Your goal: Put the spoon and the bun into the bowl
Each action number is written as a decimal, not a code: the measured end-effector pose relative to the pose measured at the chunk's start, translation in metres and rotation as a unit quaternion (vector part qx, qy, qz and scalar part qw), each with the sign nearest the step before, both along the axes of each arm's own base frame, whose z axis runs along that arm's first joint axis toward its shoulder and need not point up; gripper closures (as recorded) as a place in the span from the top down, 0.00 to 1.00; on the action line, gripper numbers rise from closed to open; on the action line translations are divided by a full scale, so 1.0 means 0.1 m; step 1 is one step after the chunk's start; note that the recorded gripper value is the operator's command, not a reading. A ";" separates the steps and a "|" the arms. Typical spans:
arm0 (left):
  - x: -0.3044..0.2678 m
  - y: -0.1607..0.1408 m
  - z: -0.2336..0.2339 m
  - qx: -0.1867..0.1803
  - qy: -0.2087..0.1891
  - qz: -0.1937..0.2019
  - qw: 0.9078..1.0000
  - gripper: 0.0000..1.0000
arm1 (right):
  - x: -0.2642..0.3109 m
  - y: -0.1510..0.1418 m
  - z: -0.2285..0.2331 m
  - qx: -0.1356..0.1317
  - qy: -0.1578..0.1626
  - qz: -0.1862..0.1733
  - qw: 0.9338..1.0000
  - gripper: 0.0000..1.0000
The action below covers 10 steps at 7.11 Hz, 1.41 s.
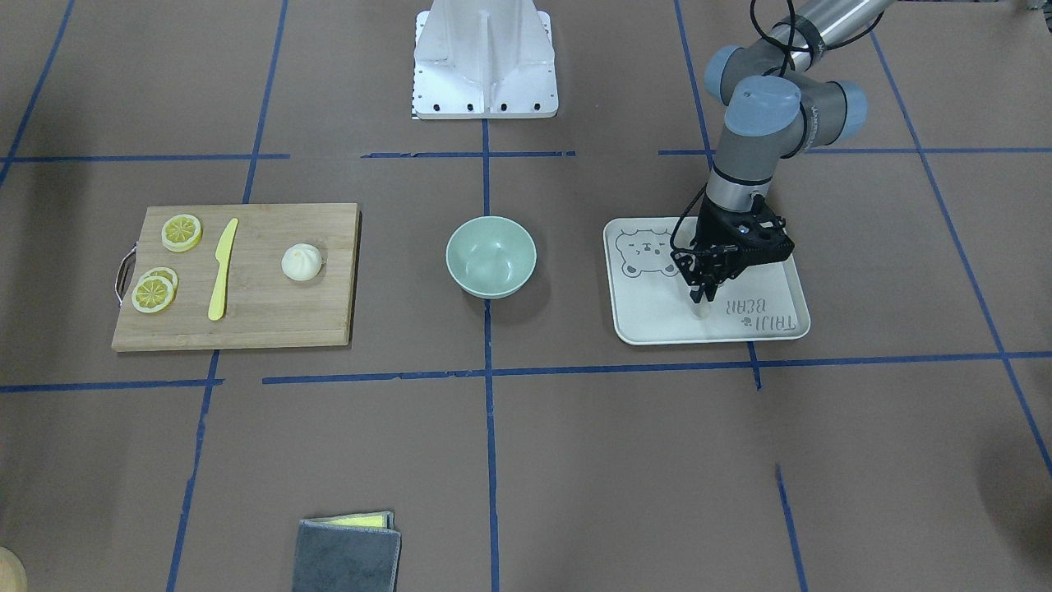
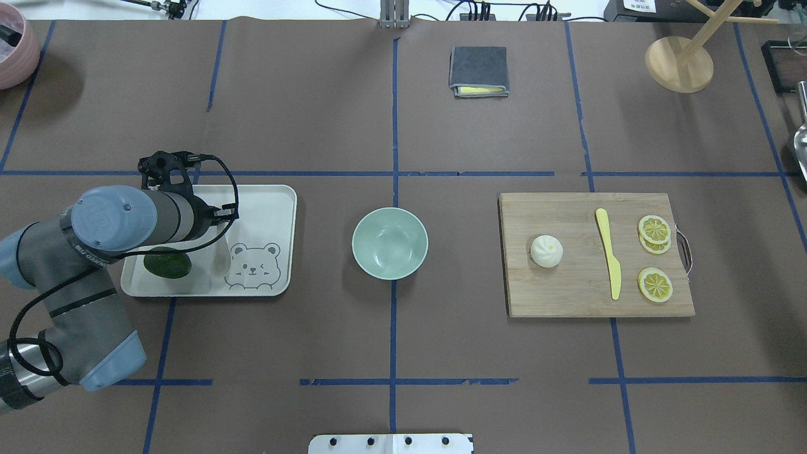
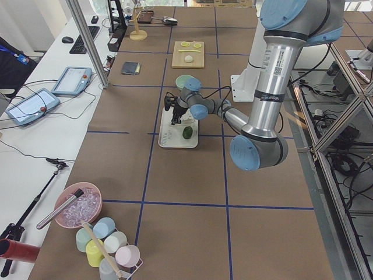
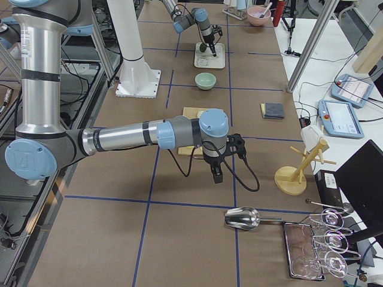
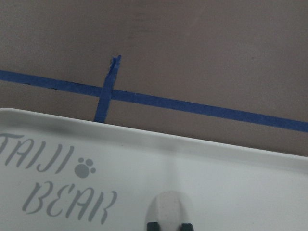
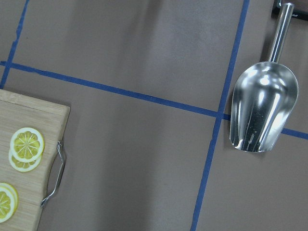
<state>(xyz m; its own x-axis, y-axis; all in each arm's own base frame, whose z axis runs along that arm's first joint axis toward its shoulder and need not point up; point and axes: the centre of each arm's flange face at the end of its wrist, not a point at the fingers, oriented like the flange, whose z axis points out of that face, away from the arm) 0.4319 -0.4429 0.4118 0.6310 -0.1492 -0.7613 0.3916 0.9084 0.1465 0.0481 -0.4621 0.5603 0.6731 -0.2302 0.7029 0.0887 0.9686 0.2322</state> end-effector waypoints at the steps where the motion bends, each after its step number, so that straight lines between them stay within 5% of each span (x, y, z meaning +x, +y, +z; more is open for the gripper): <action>1: -0.01 0.00 -0.09 0.003 0.004 0.000 1.000 0.00 | 0.00 0.00 0.00 0.000 0.000 0.000 1.000 1.00; 3: 0.04 -0.03 -0.62 -0.008 -0.004 -0.003 1.000 0.00 | 0.00 0.00 0.00 0.000 0.000 0.000 1.000 1.00; 5: 0.29 -0.15 -1.38 -0.069 -0.015 -0.039 0.997 0.00 | 0.00 0.00 0.00 0.000 0.000 0.000 1.000 1.00; 7: 0.80 -0.19 -2.08 -0.140 -0.006 -0.086 0.986 0.00 | 0.00 0.00 0.00 0.000 0.000 0.000 1.000 1.00; 10: 1.56 -0.11 -2.60 -0.199 0.007 -0.121 0.972 0.00 | 0.00 0.01 0.02 -0.002 0.000 0.000 1.000 1.00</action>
<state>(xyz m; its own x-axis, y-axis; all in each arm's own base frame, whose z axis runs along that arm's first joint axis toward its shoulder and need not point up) 0.5880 -0.4542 0.1513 0.5312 -0.5764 -0.6209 0.5996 0.7735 -0.2051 0.0482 -0.4615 0.5619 0.6731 -0.2280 0.7035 0.0888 0.9693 0.2292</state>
